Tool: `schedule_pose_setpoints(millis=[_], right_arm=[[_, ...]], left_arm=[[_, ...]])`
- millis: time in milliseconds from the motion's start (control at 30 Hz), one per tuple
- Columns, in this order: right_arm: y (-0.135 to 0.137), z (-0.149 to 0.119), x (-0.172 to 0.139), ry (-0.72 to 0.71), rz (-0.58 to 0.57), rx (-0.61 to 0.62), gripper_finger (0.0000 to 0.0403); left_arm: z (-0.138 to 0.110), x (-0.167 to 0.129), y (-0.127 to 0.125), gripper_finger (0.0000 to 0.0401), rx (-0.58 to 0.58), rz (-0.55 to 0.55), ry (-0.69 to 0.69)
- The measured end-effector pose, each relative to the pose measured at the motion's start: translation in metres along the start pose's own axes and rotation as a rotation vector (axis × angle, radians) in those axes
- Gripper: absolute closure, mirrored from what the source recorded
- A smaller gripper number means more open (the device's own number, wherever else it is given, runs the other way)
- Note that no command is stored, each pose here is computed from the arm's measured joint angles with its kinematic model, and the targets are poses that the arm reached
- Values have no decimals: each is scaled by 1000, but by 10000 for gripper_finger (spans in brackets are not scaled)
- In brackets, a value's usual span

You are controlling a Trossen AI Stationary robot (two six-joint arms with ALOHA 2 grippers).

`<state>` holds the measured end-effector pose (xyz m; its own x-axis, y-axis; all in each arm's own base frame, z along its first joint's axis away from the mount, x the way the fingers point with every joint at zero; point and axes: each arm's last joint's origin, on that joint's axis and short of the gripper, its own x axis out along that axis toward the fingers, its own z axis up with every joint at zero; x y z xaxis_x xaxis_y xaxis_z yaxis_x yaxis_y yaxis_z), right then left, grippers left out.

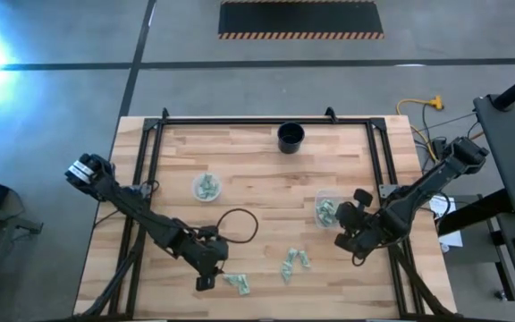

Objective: Pick and place items into bin
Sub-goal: Put the white sweetener packet into the right transparent bin

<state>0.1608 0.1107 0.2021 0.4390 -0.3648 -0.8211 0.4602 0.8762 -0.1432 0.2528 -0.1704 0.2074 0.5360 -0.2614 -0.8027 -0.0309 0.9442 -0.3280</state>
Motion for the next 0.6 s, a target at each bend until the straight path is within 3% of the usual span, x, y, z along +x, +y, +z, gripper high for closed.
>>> schedule_pose_setpoints(millis=[333, 600], right_arm=[[-4, 0, 7, -29, -46, -3, 394], [-2, -1, 10, -58, -33, 14, 374]], left_arm=[[-3, 4, 1, 225, -48, -9, 29], [-5, 6, -9, 225, 105, -55, -2]])
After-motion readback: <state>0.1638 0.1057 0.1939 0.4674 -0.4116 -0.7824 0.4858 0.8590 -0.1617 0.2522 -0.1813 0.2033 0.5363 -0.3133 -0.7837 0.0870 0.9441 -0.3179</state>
